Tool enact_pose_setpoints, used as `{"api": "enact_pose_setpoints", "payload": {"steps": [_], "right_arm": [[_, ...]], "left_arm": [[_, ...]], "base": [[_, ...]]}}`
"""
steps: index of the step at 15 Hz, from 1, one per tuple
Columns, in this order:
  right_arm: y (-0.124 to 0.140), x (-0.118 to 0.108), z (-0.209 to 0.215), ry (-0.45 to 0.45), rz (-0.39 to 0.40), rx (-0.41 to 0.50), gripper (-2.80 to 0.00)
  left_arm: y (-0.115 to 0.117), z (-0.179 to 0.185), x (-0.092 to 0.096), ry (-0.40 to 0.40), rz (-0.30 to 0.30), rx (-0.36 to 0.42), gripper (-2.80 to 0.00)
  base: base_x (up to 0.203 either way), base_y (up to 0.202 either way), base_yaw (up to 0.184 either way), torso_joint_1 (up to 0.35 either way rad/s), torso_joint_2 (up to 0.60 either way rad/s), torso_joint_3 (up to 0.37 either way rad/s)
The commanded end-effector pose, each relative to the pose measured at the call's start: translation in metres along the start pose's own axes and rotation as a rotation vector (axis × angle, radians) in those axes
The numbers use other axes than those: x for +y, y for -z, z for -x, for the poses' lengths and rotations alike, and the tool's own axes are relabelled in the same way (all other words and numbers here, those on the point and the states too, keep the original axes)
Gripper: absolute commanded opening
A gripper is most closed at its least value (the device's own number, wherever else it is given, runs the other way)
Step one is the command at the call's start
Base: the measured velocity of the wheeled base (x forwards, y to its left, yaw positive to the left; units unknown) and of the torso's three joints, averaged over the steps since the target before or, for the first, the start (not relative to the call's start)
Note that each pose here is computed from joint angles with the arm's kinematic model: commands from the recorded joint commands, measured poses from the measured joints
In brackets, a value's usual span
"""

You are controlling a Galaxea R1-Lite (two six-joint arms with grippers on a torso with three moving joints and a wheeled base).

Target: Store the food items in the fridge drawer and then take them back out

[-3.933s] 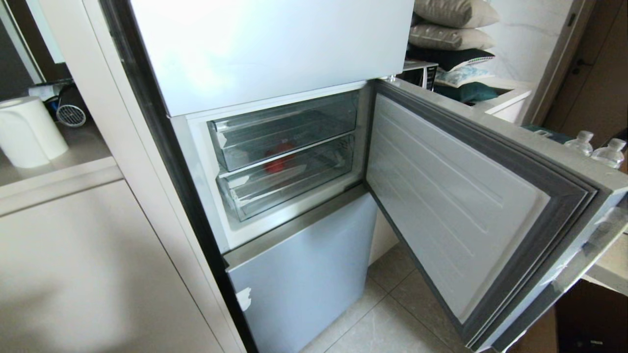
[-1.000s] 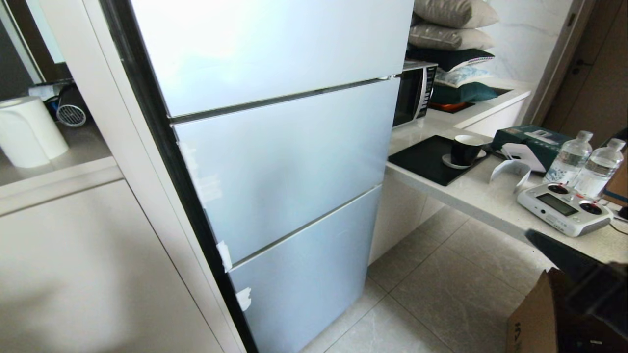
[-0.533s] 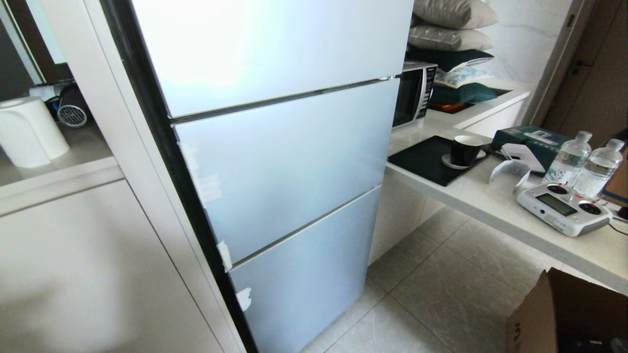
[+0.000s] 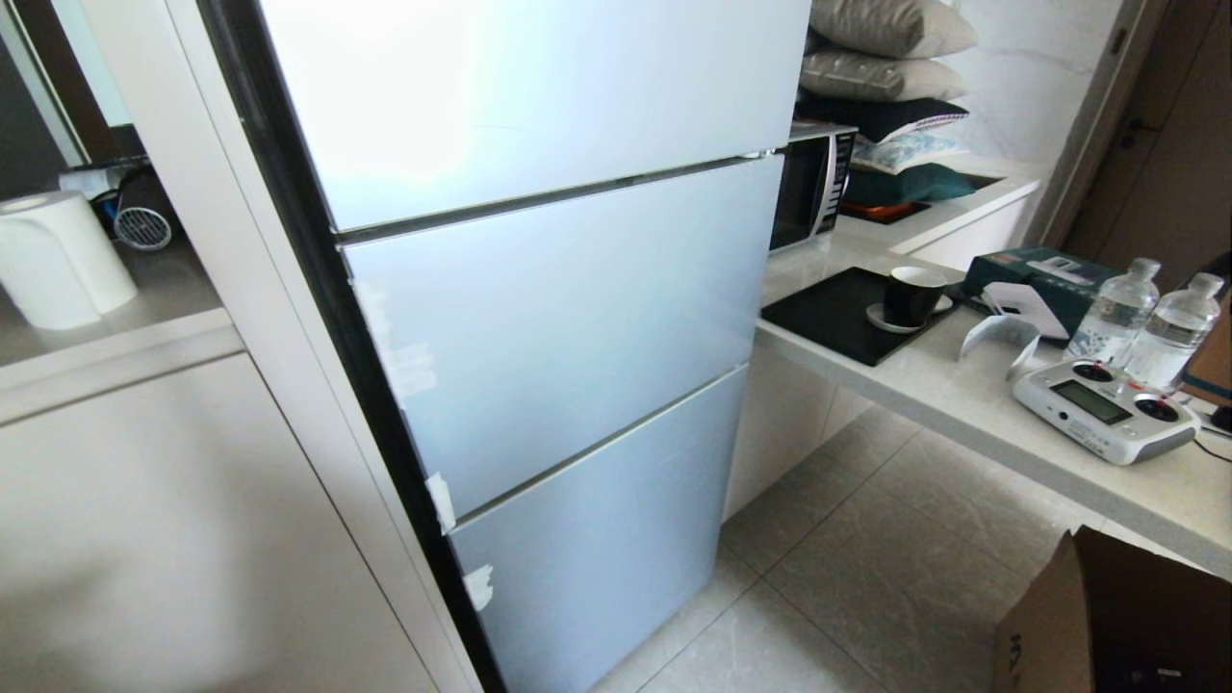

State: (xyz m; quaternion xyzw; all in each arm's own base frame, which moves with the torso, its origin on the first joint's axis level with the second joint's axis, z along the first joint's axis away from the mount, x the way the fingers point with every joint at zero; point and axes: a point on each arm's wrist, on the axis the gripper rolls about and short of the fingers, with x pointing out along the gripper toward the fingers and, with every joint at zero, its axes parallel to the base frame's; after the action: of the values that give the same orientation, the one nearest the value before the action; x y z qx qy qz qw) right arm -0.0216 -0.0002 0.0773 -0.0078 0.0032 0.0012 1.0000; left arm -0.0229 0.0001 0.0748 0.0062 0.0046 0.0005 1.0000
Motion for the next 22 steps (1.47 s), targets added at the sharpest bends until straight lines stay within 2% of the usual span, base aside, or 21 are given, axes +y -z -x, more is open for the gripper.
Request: {"api": "enact_pose_setpoints", "payload": {"steps": [1, 8, 10, 11, 13, 14, 17, 19, 20, 22], "right_arm": [[0.001, 0.000, 0.001, 0.002, -0.003, -0.014, -2.80], [0.001, 0.000, 0.001, 0.002, -0.003, -0.012, -2.80], [0.001, 0.000, 0.001, 0.002, -0.003, -0.014, -2.80], [0.001, 0.000, 0.001, 0.001, -0.003, -0.013, -2.80], [0.001, 0.000, 0.001, 0.001, -0.003, -0.014, -2.80], [0.001, 0.000, 0.001, 0.001, -0.003, -0.013, -2.80], [0.001, 0.000, 0.001, 0.003, -0.003, -0.013, -2.80], [0.001, 0.000, 0.001, 0.002, -0.003, -0.014, -2.80], [0.001, 0.000, 0.001, 0.001, -0.003, -0.013, -2.80], [0.001, 0.000, 0.001, 0.001, -0.003, -0.014, -2.80]], "left_arm": [[0.000, 0.000, 0.000, 0.000, 0.000, 0.000, -2.80], [0.000, 0.000, 0.000, 0.000, -0.002, 0.002, -2.80], [0.000, 0.000, 0.000, -0.004, -0.025, 0.005, -2.80], [-0.004, 0.000, 0.000, -0.006, -0.046, -0.025, -2.80], [-0.039, 0.011, 0.001, -0.010, -0.051, -0.161, -2.80], [-0.057, 0.014, 0.001, -0.005, -0.018, -0.177, -2.80], [-0.103, 0.002, 0.001, 0.022, 0.063, -0.120, -2.80], [-0.119, -0.018, 0.001, 0.052, 0.108, -0.046, -2.80], [-0.129, -0.027, 0.001, 0.064, 0.183, -0.041, -2.80], [-0.147, -0.042, 0.000, 0.079, 0.269, -0.064, -2.80]], "base": [[0.000, 0.000, 0.000, 0.000, 0.00, 0.000], [0.000, 0.000, 0.000, 0.000, 0.00, 0.000], [0.000, 0.000, 0.000, 0.000, 0.00, 0.000], [0.000, 0.000, 0.000, 0.000, 0.00, 0.000], [0.000, 0.000, 0.000, 0.000, 0.00, 0.000], [0.000, 0.000, 0.000, 0.000, 0.00, 0.000], [0.000, 0.000, 0.000, 0.000, 0.00, 0.000], [0.000, 0.000, 0.000, 0.000, 0.00, 0.000], [0.000, 0.000, 0.000, 0.000, 0.00, 0.000], [0.000, 0.000, 0.000, 0.000, 0.00, 0.000]]}}
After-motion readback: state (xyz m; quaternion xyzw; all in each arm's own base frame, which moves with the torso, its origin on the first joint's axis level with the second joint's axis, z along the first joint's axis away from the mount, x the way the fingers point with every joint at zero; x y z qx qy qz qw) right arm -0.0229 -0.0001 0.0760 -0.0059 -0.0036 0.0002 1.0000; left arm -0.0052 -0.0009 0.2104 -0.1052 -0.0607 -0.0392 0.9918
